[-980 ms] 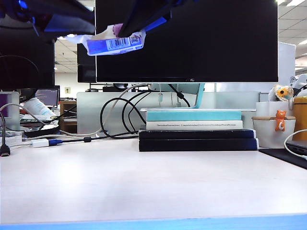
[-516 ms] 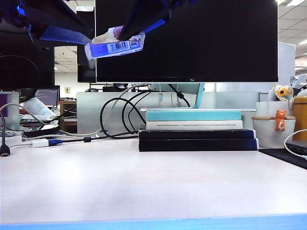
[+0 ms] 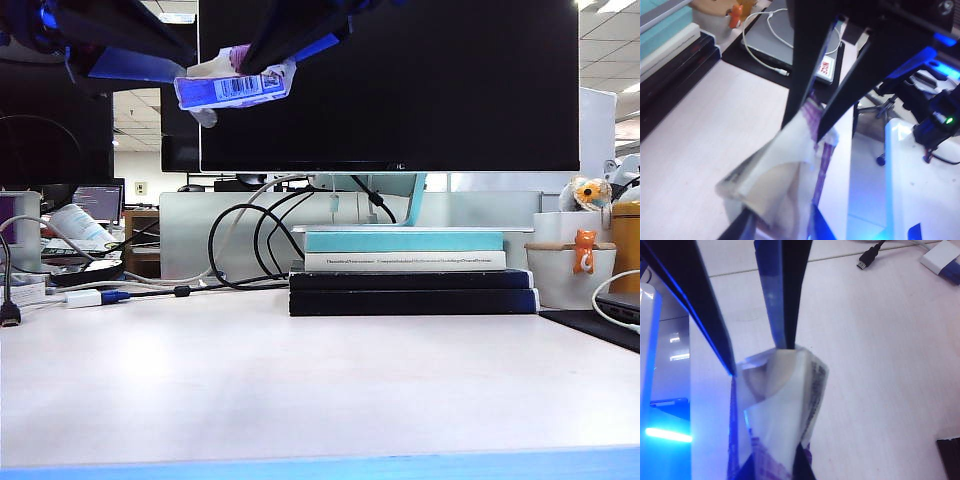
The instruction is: Pick up a packet of tissues from the table with the left hand, then take a tissue from it with the right hand.
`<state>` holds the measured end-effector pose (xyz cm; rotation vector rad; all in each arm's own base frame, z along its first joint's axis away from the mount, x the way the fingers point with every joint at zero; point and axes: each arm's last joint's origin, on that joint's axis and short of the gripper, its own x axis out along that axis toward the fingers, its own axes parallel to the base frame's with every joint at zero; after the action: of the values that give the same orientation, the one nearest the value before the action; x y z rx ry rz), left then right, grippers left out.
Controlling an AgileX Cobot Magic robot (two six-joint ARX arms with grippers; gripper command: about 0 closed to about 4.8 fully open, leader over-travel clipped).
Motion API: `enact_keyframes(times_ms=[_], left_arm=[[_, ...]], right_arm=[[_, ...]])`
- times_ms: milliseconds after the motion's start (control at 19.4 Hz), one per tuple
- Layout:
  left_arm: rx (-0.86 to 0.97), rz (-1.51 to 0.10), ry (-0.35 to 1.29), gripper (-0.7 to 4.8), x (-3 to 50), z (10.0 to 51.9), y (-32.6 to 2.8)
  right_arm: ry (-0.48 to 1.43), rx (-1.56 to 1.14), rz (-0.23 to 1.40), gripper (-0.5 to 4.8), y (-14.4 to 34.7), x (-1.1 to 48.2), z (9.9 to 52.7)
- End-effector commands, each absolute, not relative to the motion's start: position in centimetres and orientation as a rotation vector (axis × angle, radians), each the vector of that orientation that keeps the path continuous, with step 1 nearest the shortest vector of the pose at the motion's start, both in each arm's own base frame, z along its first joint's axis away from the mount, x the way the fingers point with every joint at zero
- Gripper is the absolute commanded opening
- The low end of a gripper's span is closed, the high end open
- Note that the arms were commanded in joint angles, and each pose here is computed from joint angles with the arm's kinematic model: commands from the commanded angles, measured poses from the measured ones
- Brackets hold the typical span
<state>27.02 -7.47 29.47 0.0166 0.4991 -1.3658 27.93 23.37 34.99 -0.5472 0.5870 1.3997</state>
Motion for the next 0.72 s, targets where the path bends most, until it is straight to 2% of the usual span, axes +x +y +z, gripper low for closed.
enact_keyframes(times_ms=[52,103,206,258,361,464,722], left_arm=[[0.000,-1.395,0.453,1.49,27.1,29.9,-7.6],[0.000,-1.395,0.450,1.44,27.1,30.0,-7.6],[-0.004,-1.406,0.443,0.69,27.1,30.0,-7.6],[-0.008,-1.414,0.436,0.48,27.1,30.0,-7.6],[-0.012,-1.426,0.427,0.46,27.1,30.1,-7.6],[-0.009,-1.439,0.414,-0.06,27.1,30.2,-7.9],[0.003,-1.498,0.380,-0.06,26.9,30.4,-9.0]], right_arm=[[0.551,-0.537,1.417,-0.04,23.4,27.8,35.5],[0.551,-0.536,1.417,-0.04,23.4,27.8,35.5],[0.551,-0.536,1.417,-0.04,23.4,27.8,35.5],[0.551,-0.536,1.417,-0.04,23.4,27.8,35.5],[0.551,-0.536,1.417,-0.04,23.4,27.8,35.5],[0.551,-0.536,1.417,-0.04,23.4,27.8,35.5],[0.555,-0.533,1.415,-0.04,23.4,27.8,35.5]])
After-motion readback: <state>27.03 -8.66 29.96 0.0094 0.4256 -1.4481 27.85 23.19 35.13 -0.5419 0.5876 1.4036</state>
